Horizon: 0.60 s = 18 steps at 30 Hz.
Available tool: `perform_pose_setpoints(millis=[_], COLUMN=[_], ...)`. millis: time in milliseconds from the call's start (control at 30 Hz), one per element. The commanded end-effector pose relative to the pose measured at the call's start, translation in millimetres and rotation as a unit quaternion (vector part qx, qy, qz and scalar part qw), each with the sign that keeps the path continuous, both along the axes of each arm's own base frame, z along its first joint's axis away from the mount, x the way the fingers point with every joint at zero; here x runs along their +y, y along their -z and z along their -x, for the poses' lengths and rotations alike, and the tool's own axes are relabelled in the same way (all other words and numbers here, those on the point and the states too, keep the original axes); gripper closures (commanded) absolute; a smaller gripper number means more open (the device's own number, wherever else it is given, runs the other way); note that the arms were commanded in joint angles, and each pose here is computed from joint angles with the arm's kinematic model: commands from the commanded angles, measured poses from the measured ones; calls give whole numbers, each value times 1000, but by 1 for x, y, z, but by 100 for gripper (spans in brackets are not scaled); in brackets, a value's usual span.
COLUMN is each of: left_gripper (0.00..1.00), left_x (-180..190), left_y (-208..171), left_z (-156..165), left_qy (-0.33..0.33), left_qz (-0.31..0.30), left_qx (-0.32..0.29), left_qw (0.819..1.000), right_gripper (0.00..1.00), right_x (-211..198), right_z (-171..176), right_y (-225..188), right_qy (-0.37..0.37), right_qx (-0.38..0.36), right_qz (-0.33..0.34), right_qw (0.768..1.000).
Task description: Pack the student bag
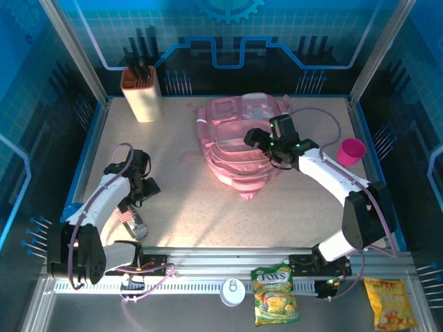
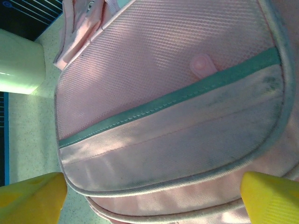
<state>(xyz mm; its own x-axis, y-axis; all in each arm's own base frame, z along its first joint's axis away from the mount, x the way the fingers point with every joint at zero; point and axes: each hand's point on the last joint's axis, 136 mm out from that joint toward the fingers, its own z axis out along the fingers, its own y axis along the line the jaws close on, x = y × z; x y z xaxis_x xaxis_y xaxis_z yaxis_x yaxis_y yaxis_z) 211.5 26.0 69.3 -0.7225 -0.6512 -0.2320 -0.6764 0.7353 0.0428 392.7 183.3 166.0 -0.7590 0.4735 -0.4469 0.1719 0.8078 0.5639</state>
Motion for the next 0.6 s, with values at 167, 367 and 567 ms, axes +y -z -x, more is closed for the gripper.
perform_pose_setpoints(millis=[167, 367, 567], left_gripper=[1, 1, 18], left_x=[26, 20, 3], left_y=[21, 39, 54], left_z=[39, 44, 30], left_qy=[-129, -141, -116], left_qz=[-14, 5, 56], left_qx=[26, 40, 27], left_qw=[991, 989, 991], right_gripper=[0, 0, 0], right_x=[10, 10, 9], right_z=[-5, -6, -5], right_y=[-6, -6, -6], right_qy=[-16, -14, -13], right_qx=[-3, -1, -2], right_qz=[18, 14, 15], right_qw=[1000, 1000, 1000])
